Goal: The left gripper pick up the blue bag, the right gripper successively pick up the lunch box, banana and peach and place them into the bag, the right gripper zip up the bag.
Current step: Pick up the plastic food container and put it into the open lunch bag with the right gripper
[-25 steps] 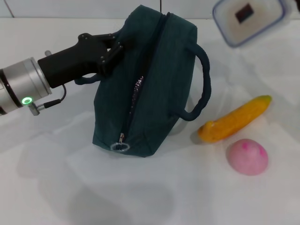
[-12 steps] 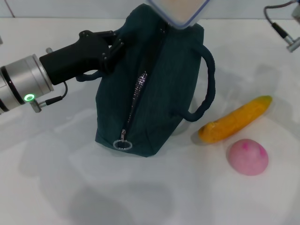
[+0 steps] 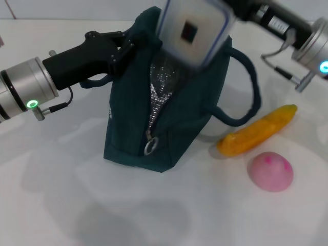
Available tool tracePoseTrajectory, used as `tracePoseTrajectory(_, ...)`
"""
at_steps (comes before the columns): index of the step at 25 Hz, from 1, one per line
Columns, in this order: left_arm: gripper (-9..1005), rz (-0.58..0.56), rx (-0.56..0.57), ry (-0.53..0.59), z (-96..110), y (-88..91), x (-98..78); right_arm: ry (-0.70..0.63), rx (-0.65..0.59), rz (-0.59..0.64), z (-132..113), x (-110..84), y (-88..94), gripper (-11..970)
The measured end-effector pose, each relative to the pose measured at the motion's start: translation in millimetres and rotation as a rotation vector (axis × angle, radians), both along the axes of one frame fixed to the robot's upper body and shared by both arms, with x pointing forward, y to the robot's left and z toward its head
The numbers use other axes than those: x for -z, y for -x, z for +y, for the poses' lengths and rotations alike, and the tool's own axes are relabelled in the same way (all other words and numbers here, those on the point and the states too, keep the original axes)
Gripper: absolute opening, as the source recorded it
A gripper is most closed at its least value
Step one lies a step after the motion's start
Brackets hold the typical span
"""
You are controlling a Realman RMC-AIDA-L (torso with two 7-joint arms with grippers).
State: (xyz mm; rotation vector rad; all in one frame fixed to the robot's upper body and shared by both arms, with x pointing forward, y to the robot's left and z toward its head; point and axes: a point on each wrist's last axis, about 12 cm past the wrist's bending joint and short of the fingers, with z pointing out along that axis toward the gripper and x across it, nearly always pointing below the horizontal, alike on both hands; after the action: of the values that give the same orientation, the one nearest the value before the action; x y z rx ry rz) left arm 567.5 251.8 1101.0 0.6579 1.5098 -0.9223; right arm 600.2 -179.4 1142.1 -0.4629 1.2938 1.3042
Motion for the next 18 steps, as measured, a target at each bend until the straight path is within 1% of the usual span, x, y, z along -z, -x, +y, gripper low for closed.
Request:
tracePoseTrajectory(4, 38, 0.001, -0.009, -0.004, 1, -1.5, -0.2, 0.096, -0.028, 0.034, 4, 13.6, 4.1, 95)
tracePoseTrajectory(7, 38, 0.002, -0.013, -0.011, 0, -3.4, -0.4, 0.151, -0.068, 0.043, 11, 17.3, 5.0, 95)
tracePoseTrajectory(12, 37, 0.001, -0.01, -0.012, -1, -4.6, -0.9, 0.174, -0.131, 0.039, 21, 12.0, 3.7, 96)
tracePoseTrajectory(16, 37, 0.003, -0.015, -0.009, -1, -4.1, -0.4, 0.156, -0.133, 0.016, 15, 5.2, 2.1, 96)
tracePoseTrajectory(18, 37, 0.005, -0.019, -0.01, 0, -3.9, 0.2, 0.176, -0.136, 0.007, 9, 2.9, -0.2, 113)
